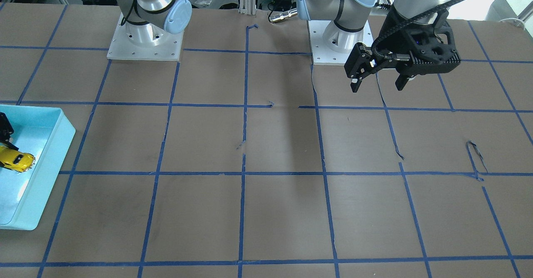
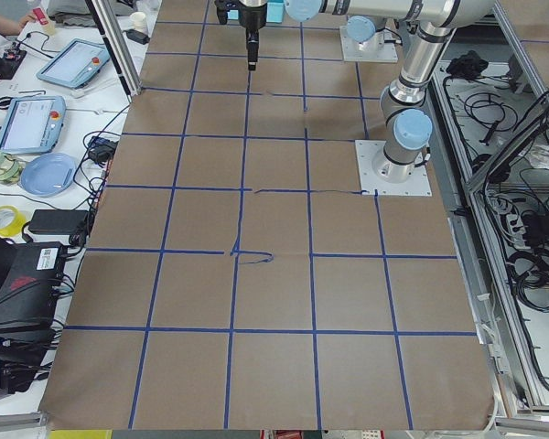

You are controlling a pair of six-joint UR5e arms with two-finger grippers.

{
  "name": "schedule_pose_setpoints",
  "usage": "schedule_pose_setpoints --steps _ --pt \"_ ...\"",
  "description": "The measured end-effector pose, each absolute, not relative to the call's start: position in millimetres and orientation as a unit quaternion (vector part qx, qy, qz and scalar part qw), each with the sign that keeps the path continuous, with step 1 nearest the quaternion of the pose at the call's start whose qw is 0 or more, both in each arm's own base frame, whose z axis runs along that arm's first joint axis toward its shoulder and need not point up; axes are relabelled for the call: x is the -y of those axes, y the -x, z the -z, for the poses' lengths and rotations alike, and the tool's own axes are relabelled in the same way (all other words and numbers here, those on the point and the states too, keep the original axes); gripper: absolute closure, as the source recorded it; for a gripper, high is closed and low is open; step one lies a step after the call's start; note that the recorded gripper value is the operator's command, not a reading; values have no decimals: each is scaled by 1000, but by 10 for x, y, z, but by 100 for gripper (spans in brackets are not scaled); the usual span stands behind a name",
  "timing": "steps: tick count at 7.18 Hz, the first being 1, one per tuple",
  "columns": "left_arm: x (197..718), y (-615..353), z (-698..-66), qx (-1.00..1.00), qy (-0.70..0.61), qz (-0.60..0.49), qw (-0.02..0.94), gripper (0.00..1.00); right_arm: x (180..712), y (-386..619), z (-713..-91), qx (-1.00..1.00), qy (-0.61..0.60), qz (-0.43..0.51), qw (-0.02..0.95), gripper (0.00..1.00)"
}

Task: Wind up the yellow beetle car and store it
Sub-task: 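Lower the car into the blue bin and open the right gripper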

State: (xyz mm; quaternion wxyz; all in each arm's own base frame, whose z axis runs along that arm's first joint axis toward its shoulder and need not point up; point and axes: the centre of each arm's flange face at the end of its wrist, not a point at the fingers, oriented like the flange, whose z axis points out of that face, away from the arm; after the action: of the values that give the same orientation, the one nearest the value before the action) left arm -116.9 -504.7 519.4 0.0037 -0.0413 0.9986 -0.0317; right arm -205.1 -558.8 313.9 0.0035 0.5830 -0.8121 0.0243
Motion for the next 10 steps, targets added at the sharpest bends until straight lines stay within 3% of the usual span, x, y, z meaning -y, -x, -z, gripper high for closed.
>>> schedule_pose_setpoints --steps 3,7,8,10 --pt "5049 1161 -5195 -999 41 32 5 0 5397 2452 -2964 801 -598 5 -2 64" --pt "5048 1158 -5201 -999 41 32 5 0 5213 2688 -2286 810 -586 11 -17 63" --pt "5048 1157 -5201 -999 41 33 5 0 5185 2693 -2207 812 -583 11 -17 4" --pt "5046 1156 -5200 -999 42 32 6 0 5159 2681 -2160 821 -570 10 -19 0"
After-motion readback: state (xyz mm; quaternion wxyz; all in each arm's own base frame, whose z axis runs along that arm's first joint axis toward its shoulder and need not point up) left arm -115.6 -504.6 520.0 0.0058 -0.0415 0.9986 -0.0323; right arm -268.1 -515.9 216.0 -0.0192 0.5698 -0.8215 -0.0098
